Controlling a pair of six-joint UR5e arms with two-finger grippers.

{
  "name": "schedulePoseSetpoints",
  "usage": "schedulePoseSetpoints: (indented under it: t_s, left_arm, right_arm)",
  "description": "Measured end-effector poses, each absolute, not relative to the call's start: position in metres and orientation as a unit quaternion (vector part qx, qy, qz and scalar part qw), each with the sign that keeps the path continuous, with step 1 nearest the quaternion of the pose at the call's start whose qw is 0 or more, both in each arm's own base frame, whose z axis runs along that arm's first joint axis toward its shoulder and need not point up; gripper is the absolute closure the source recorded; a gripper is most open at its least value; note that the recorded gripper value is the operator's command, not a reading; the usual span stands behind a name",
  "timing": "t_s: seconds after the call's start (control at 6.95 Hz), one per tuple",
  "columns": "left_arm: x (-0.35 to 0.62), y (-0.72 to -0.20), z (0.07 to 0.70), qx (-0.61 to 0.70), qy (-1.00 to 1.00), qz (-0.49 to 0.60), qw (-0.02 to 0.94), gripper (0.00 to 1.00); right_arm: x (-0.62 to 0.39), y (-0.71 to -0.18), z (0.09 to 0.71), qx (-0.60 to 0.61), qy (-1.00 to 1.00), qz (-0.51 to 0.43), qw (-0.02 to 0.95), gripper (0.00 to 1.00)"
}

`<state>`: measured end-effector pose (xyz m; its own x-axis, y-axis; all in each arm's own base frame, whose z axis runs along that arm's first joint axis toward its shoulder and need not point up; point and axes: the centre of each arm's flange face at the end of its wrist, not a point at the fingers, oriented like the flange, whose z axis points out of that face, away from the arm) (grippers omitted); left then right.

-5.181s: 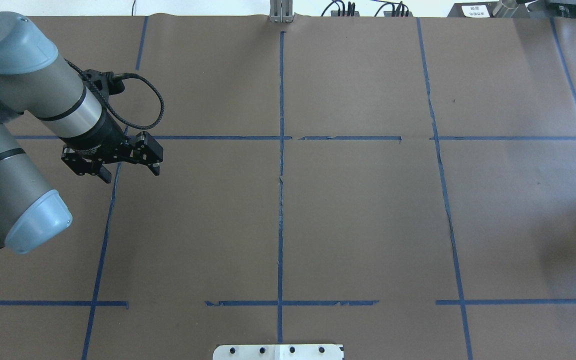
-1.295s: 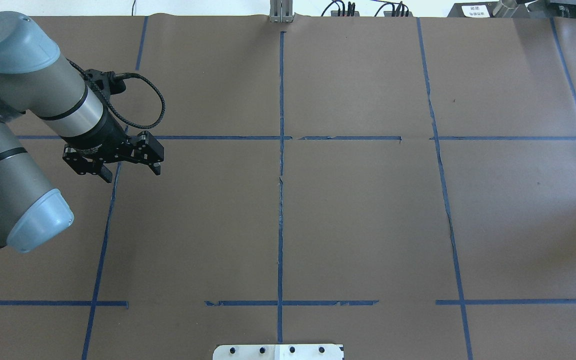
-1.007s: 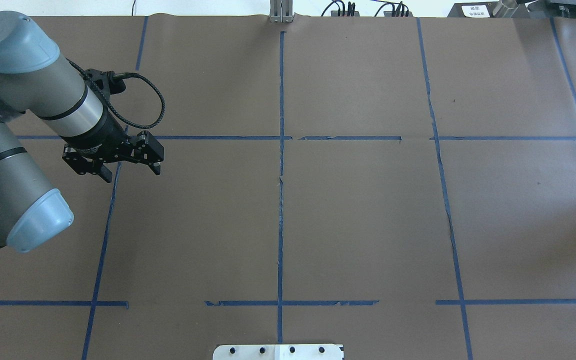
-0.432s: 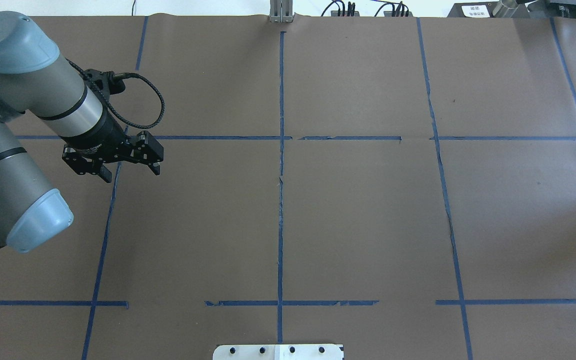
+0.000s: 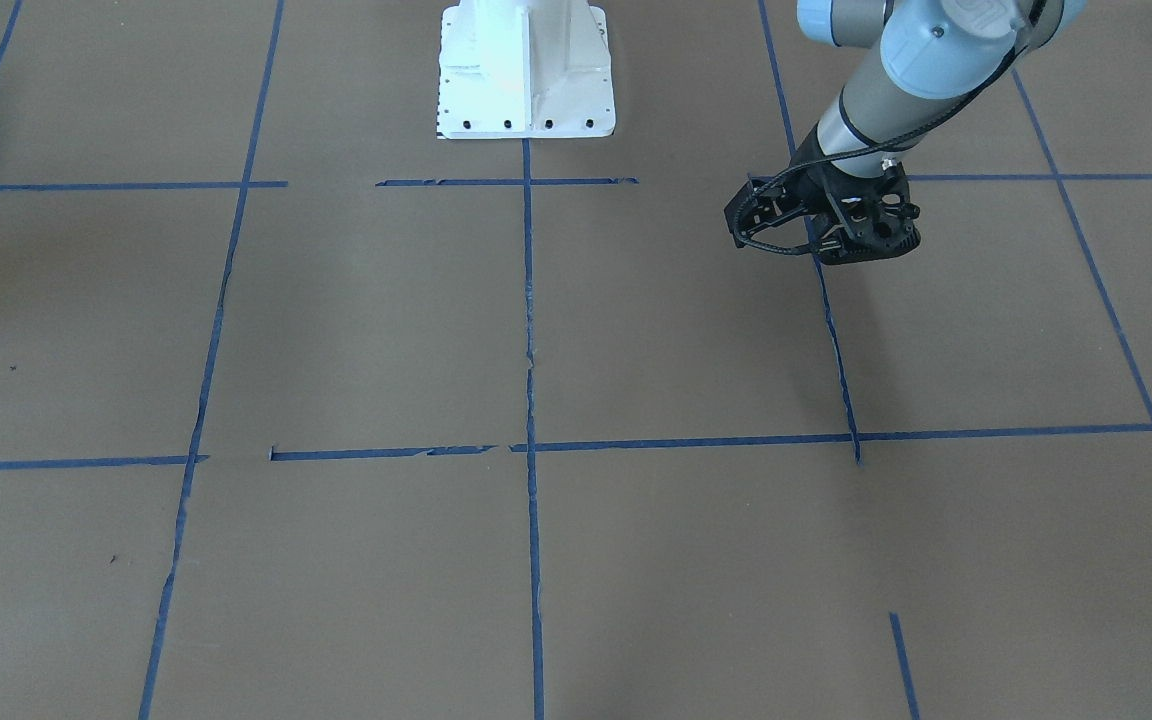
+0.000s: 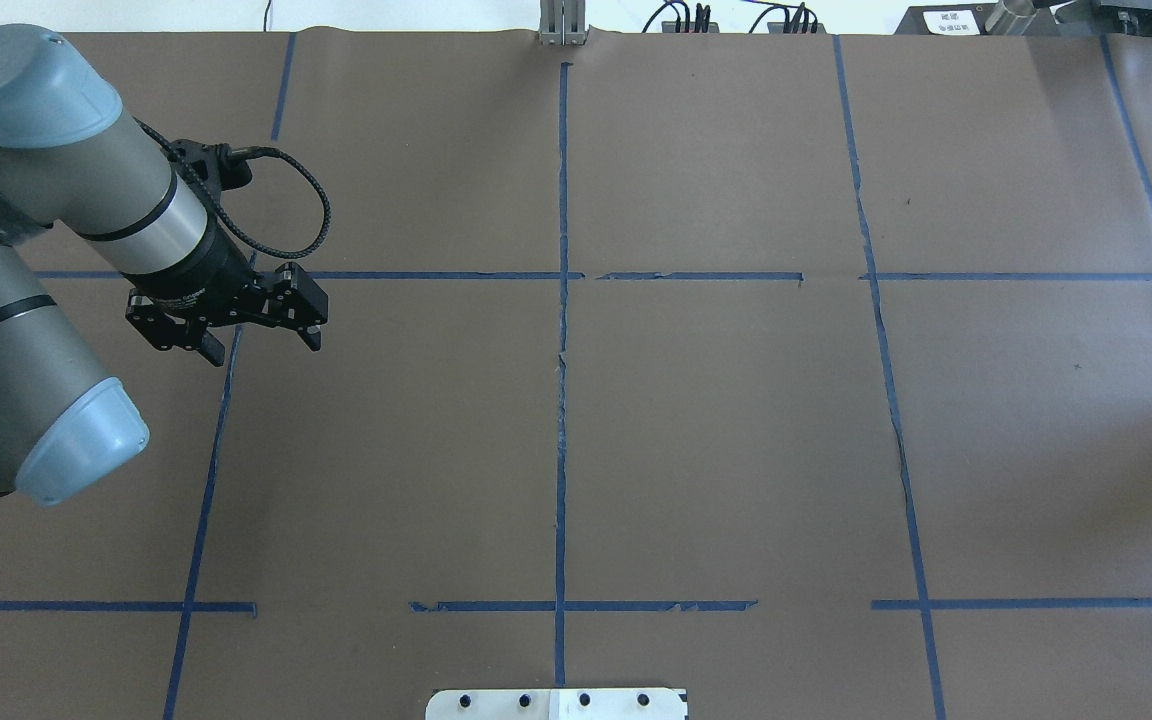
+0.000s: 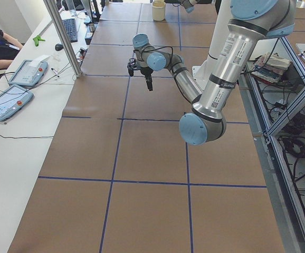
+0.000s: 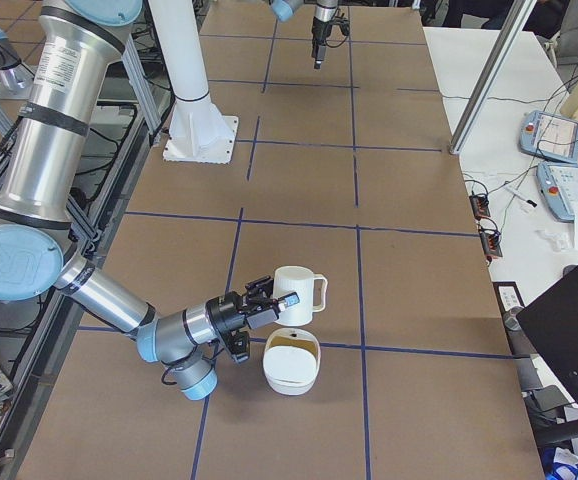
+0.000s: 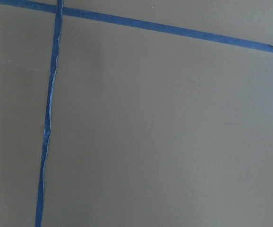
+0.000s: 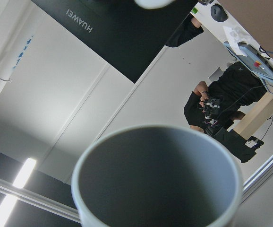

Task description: Left arm hands cup to right arm to dump lemon

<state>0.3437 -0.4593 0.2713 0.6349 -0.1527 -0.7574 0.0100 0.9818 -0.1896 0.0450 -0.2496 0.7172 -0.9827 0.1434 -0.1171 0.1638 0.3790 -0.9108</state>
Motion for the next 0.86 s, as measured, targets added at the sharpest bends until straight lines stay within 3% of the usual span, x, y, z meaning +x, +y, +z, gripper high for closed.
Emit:
schedulePoseSetpoints:
  t_s: [0.43, 0.86]
  left_arm:
    - [0.3440, -0.4597, 0.2720, -0.084, 0.424, -0.046, 0.900, 0.00]
    - [0.3448, -0.4606, 0.2736, -0.085, 0.423, -0.046, 0.901, 0.00]
  right_arm:
    - [0.0447, -0.2493, 0.7178, 0.085, 0.830, -0.551, 0.001, 0.60]
    - [0.0359, -0.2465, 0.7252, -0.012, 0.827, -0.548, -0.125, 0.60]
